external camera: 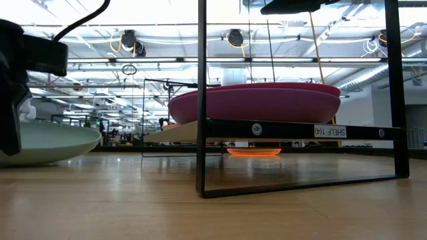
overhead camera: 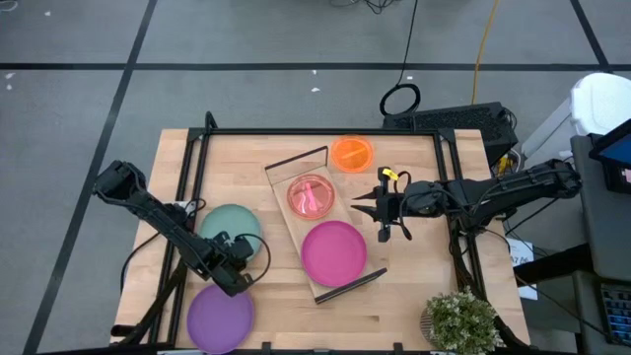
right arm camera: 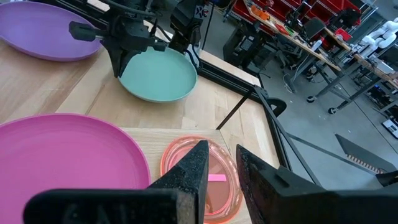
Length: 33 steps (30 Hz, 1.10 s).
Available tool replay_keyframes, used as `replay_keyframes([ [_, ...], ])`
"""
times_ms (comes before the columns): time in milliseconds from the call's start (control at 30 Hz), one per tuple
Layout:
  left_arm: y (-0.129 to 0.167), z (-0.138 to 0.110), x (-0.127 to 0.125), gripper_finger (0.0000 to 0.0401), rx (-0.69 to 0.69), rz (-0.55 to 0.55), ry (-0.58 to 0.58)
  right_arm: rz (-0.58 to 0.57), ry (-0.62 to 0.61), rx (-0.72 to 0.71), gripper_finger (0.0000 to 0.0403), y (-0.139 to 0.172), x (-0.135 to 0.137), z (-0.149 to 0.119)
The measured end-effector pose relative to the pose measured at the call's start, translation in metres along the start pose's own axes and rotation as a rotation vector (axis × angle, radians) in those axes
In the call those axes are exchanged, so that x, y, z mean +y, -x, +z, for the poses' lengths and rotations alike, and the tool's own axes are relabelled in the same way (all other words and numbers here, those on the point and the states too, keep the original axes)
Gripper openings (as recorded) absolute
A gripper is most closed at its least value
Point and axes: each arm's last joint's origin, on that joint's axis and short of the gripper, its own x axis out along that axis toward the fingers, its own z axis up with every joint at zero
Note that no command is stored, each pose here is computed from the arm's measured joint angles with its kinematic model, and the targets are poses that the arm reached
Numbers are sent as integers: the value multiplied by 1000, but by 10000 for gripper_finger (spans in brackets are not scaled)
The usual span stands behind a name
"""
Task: Place and stack plates onto a shelf
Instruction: Stack the gray plate on the pink plate on the shelf
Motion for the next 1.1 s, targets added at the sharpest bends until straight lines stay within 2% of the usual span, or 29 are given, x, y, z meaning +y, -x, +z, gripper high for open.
replay_keyframes([
  [167, 20, 6, -13, 1, 15, -7, -95, 0, 0, 0, 68, 0, 0, 0],
  [533, 54, 17, -27, 0, -51, 29, -308, 0, 0, 0, 68, 0, 0, 0],
  [933, 87, 26, -47, 0, -135, -45, -764, 0, 0, 0, 68, 0, 0, 0],
  [1100, 102, 39, -51, 0, -198, -20, -917, 0, 0, 0, 68, 0, 0, 0],
])
